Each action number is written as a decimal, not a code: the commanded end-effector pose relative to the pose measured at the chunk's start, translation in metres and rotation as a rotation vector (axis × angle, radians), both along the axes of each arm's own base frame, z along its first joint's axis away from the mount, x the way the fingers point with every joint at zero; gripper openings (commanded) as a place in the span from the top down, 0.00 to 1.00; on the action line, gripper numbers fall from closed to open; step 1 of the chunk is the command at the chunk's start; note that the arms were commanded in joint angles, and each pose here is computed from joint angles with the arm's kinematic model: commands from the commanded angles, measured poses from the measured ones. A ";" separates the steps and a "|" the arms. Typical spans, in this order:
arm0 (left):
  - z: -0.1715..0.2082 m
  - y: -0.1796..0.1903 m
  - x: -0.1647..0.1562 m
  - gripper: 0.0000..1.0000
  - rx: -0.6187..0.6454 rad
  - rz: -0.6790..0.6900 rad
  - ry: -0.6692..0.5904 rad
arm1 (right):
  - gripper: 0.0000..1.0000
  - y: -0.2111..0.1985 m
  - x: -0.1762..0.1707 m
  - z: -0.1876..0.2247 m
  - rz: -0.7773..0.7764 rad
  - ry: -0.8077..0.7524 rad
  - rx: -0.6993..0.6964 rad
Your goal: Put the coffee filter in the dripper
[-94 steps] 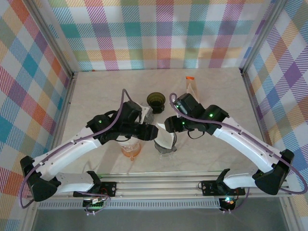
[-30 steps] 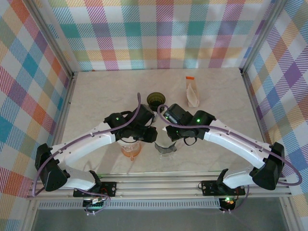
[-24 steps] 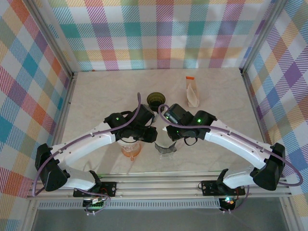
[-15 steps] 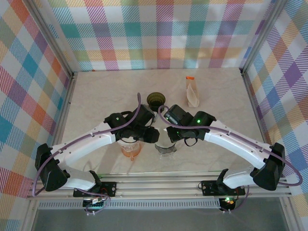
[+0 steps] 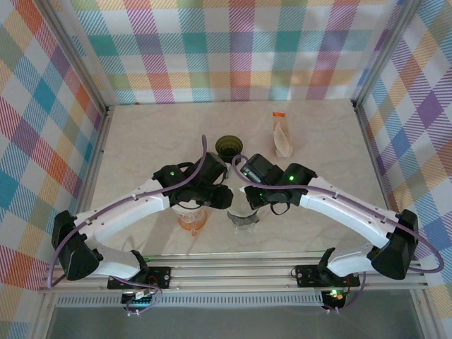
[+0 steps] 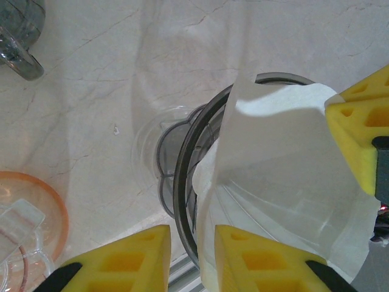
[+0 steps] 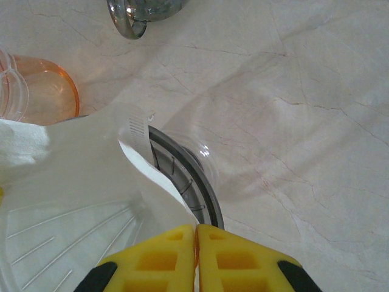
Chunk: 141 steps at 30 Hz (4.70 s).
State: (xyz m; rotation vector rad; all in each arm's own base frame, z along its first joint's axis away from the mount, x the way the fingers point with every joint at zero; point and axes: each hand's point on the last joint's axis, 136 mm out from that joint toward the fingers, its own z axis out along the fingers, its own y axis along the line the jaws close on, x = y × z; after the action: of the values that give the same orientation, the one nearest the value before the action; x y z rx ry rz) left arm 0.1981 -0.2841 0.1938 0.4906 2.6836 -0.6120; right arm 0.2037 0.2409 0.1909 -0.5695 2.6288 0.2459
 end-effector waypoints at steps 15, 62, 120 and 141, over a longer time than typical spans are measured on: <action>-0.009 -0.002 -0.004 0.78 0.051 -0.024 0.014 | 0.80 0.002 -0.002 0.009 -0.012 -0.017 0.048; 0.002 -0.004 -0.002 0.65 -0.018 0.012 -0.014 | 0.40 0.002 -0.010 -0.069 -0.052 0.216 -0.020; -0.019 -0.002 0.000 0.76 0.030 0.023 0.011 | 0.33 0.012 0.008 -0.051 -0.095 0.171 0.058; -0.021 -0.002 -0.001 0.78 0.031 0.026 0.014 | 0.33 -0.041 -0.009 -0.022 -0.181 0.074 0.032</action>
State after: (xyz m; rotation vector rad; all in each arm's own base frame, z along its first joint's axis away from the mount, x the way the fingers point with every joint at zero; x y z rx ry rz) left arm 0.2036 -0.2843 0.1823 0.4467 2.6837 -0.5733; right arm 0.1981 0.2138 0.1711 -0.3563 2.7081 0.3107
